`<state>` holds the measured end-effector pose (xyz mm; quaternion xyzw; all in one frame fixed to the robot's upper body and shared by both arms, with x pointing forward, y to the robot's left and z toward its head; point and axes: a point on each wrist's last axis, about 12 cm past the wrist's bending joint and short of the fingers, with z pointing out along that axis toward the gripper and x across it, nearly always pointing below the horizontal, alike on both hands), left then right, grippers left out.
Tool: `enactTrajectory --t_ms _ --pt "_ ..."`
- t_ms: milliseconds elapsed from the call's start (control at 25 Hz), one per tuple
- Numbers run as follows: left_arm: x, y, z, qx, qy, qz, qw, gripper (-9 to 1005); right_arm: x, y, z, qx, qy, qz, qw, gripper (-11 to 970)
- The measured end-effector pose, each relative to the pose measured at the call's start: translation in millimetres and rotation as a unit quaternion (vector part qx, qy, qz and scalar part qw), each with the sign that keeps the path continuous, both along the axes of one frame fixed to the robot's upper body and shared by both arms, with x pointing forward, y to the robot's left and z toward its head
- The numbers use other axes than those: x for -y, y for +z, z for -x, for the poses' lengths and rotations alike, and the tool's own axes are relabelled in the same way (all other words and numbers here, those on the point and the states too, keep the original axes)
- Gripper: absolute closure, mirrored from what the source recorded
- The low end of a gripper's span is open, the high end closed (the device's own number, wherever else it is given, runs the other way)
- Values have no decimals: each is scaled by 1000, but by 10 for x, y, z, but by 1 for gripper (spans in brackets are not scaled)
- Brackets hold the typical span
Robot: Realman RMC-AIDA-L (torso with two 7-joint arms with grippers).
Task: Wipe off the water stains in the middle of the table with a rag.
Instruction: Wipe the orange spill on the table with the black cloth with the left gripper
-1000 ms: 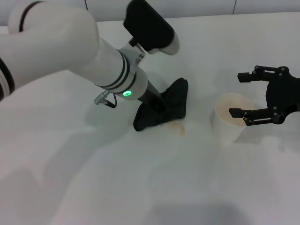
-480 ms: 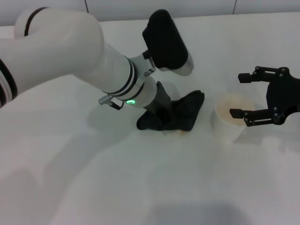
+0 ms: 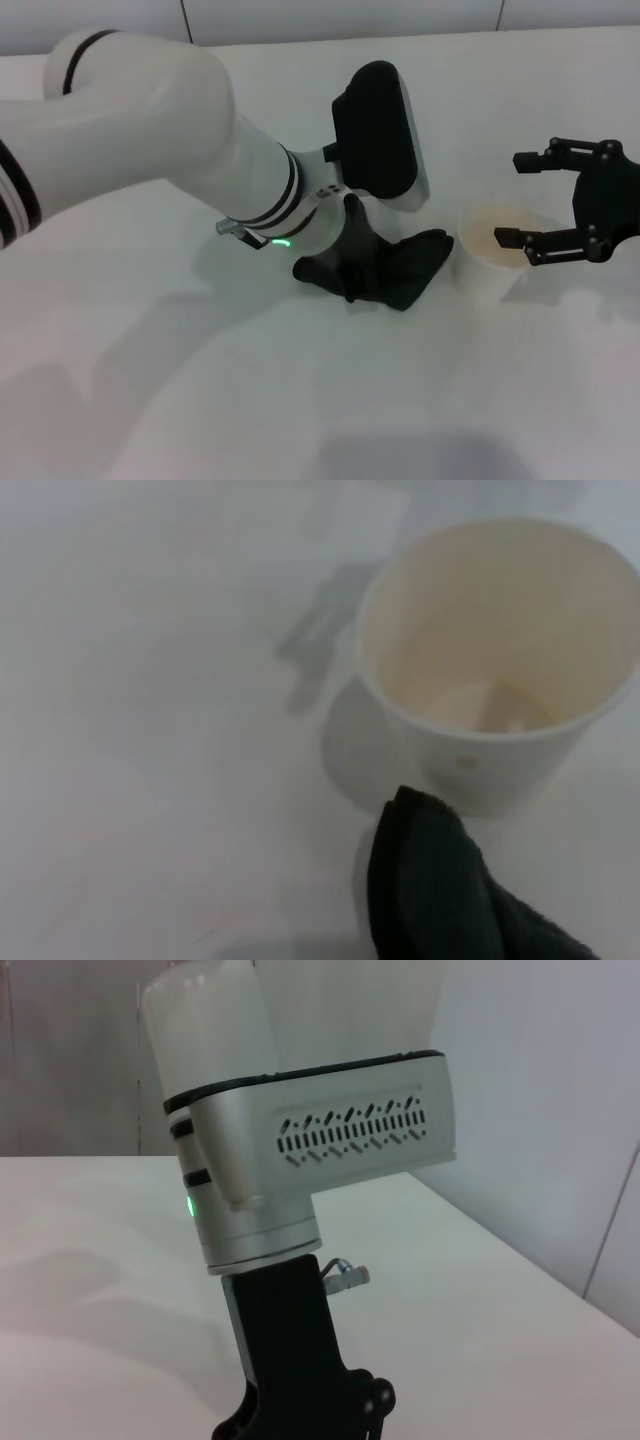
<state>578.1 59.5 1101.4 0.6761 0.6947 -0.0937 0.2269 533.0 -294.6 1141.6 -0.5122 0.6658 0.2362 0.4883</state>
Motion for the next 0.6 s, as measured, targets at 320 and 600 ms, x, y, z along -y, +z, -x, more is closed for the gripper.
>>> enactTrajectory --t_ms 320,600 --pt "-95 94 -247 -8 126 15 992 908 5 0 -1 0 -1 0 1000 102" --pt "-247 232 -461 -34 250 60 966 910 4 -3 0 -1 -1 0 1000 102"
